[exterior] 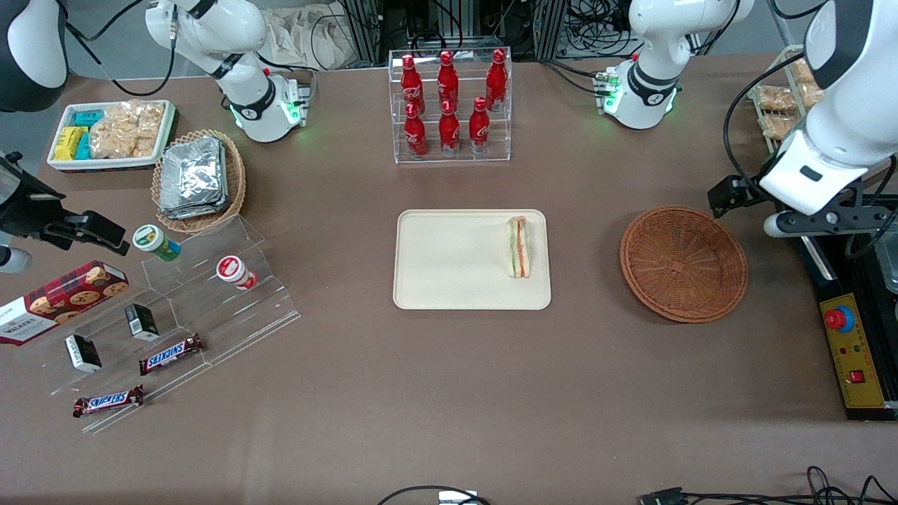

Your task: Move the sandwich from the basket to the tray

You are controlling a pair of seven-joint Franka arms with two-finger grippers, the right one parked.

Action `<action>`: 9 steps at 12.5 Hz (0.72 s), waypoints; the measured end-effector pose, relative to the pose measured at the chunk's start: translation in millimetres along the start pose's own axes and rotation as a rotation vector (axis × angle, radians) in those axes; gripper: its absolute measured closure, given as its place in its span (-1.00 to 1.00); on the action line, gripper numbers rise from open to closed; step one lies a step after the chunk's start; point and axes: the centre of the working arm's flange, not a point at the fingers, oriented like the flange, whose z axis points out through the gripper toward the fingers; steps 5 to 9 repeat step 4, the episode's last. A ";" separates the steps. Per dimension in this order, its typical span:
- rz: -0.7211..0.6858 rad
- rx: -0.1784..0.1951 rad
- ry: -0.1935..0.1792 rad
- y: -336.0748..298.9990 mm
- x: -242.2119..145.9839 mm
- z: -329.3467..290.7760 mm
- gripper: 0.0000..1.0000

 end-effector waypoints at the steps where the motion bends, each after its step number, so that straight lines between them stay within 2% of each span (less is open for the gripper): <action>1: 0.020 -0.008 0.000 -5.5 -3.8 -4.5 -1.00; 9: 0.020 -0.013 0.002 -22.0 -15.0 -17.4 -1.00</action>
